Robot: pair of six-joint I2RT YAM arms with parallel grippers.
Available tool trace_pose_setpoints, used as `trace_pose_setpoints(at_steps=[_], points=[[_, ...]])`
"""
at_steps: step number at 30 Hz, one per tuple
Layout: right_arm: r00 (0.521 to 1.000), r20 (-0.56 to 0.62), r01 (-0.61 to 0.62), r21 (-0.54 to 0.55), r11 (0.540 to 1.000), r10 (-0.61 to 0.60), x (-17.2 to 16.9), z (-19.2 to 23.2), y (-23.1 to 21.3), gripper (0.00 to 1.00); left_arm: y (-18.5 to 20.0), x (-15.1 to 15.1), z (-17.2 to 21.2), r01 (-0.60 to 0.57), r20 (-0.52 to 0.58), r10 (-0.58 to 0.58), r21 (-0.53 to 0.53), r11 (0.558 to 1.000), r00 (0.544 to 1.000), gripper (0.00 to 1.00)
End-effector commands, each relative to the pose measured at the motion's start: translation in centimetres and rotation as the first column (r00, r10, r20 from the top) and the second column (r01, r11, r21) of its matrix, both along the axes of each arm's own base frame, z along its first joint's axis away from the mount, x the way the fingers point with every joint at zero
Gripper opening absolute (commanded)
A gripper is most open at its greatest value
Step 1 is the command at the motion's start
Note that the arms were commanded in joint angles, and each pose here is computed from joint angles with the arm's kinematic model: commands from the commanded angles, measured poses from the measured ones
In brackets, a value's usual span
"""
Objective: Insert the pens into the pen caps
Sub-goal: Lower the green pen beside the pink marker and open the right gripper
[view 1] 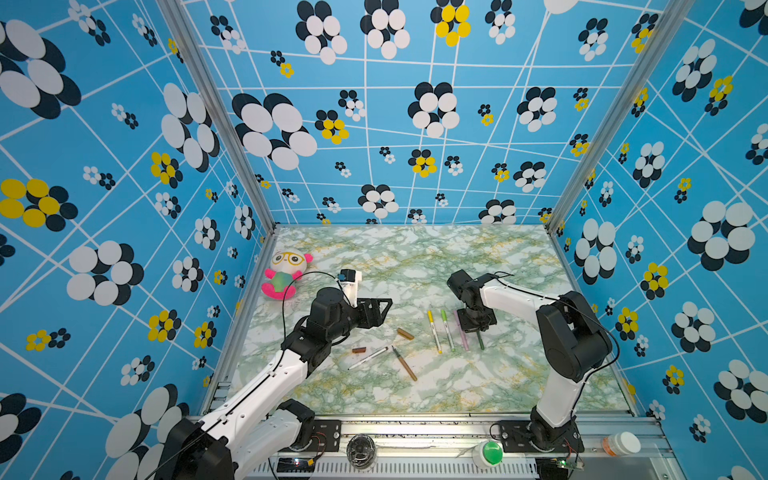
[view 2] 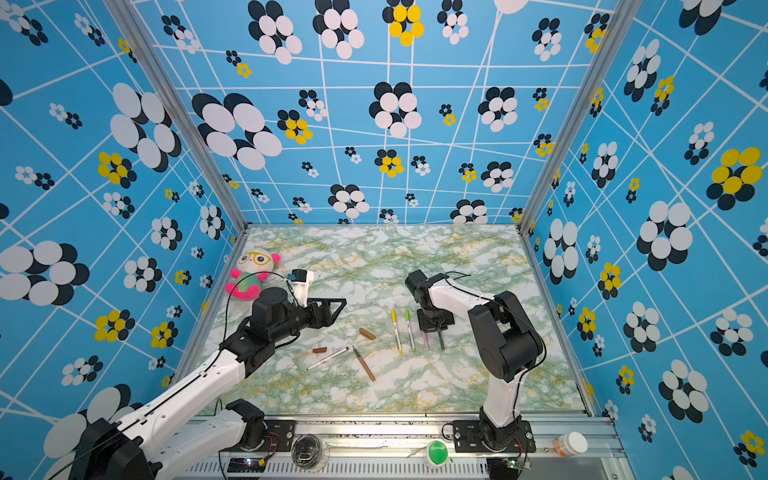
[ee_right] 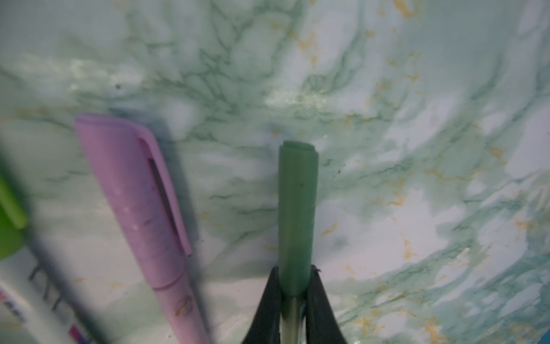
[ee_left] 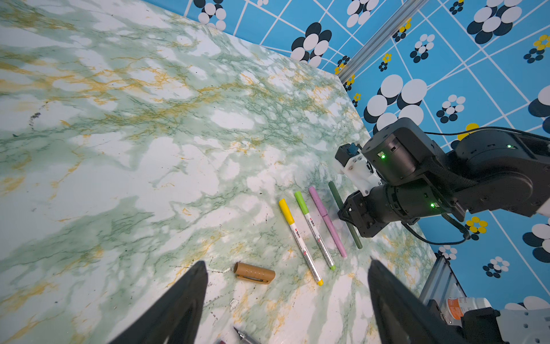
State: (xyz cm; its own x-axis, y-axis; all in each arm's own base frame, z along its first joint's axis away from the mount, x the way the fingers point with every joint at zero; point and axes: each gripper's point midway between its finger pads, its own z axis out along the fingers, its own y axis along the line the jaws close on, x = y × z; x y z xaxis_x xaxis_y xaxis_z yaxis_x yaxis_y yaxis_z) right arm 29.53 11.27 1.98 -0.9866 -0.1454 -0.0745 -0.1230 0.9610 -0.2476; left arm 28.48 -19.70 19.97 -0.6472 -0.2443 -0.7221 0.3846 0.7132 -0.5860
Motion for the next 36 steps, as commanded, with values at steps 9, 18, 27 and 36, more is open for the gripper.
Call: trace_pose_setpoints(at_steps=[9,18,27,36], points=[[1.0,0.013,0.027,-0.014,1.0,-0.026,0.2,-0.3,-0.5,0.18,0.8,-0.1,2.3,-0.025,0.05,0.026,-0.006,1.0,0.998,0.85],[0.998,0.059,0.026,0.006,1.0,-0.027,0.9,1.7,-0.2,0.27,1.2,-0.4,2.7,-0.036,0.053,0.036,-0.006,0.999,0.998,0.85],[0.968,0.249,-0.058,0.249,0.967,-0.006,2.2,9.7,3.7,0.33,2.1,-1.1,3.3,-0.075,0.043,0.076,-0.027,0.997,0.996,0.86],[0.912,0.35,-0.359,0.434,0.826,0.213,-1.8,11.9,15.2,0.45,5.1,-2.3,2.9,-0.212,0.008,0.212,-0.042,0.976,0.977,0.88]])
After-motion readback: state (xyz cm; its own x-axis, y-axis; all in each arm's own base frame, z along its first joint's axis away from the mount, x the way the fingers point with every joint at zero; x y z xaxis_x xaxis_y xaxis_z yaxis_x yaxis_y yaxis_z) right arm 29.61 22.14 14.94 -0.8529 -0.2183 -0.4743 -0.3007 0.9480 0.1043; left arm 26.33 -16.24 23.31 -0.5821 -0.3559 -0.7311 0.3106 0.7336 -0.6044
